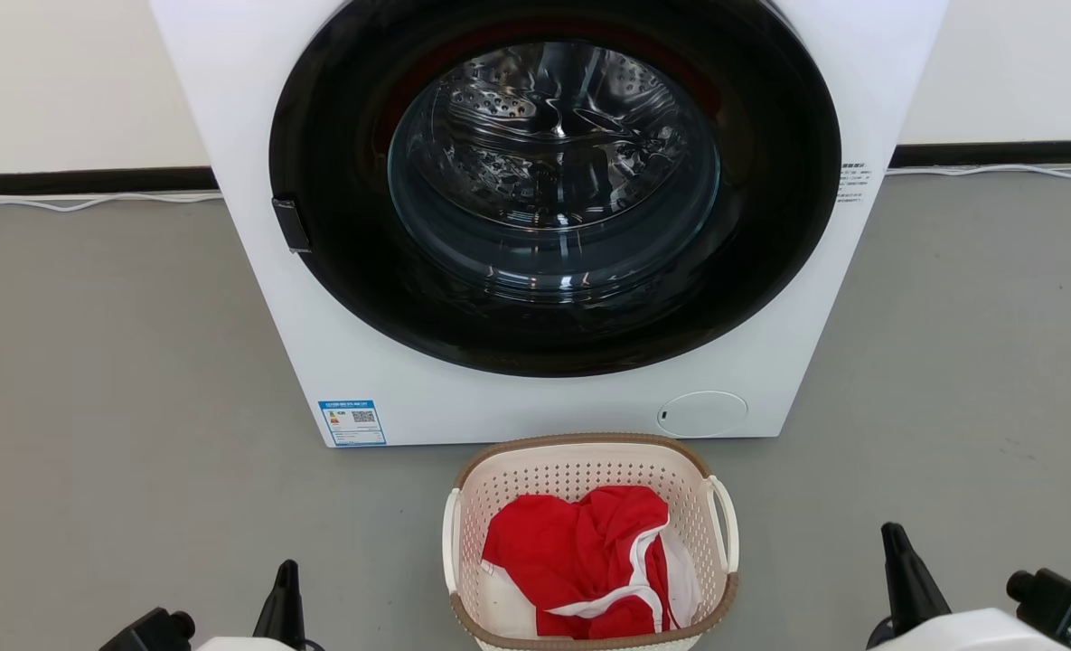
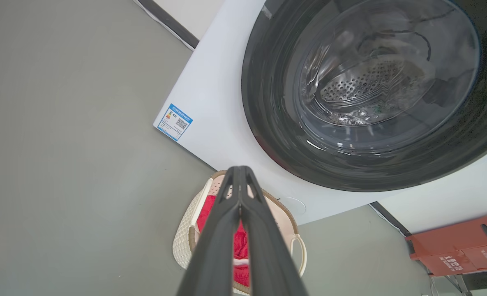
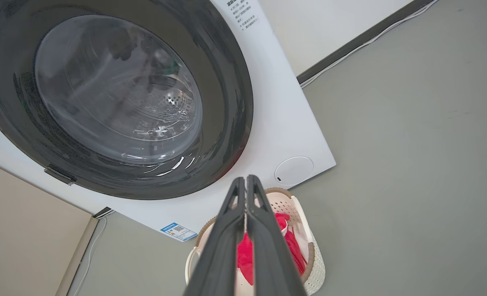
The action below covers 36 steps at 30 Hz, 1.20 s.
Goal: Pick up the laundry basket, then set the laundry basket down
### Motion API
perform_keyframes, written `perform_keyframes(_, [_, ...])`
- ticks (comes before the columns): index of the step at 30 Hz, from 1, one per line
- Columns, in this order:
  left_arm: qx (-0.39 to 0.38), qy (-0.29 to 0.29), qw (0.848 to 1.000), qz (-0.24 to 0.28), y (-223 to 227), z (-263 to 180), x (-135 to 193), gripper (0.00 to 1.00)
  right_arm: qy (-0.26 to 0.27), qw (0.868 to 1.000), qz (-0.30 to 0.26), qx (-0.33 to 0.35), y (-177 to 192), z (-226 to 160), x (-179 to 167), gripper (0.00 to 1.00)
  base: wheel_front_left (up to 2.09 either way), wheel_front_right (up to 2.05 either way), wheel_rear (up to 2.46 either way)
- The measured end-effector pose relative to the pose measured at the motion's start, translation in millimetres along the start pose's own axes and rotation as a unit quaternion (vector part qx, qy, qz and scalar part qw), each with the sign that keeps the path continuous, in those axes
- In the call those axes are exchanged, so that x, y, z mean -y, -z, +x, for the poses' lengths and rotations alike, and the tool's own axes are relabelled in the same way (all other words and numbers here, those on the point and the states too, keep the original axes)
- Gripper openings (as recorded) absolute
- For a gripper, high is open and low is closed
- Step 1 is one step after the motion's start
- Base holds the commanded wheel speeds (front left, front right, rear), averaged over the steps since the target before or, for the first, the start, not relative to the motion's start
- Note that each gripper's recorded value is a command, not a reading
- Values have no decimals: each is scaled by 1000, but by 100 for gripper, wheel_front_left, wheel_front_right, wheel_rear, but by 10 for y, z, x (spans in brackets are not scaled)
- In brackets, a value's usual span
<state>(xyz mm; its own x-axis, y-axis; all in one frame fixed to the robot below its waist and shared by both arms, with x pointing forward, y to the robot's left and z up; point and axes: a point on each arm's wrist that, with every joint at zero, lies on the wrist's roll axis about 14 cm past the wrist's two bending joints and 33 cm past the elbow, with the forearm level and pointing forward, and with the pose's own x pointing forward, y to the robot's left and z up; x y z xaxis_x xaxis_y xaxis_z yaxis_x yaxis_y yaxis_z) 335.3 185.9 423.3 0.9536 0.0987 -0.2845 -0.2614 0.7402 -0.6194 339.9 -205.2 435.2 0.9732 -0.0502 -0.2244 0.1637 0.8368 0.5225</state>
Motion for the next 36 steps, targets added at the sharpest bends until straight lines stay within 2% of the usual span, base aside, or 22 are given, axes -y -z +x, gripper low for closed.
perform_keyframes(19, [-10,9,995,-94,-55,58,46,0,0,994,110,7,-63,41,-15,0,0,0,0])
perform_keyframes(36, [-17,29,983,-182,-124,111,131,0,-11,977,212,14,-155,111,-85,0,0,0,0])
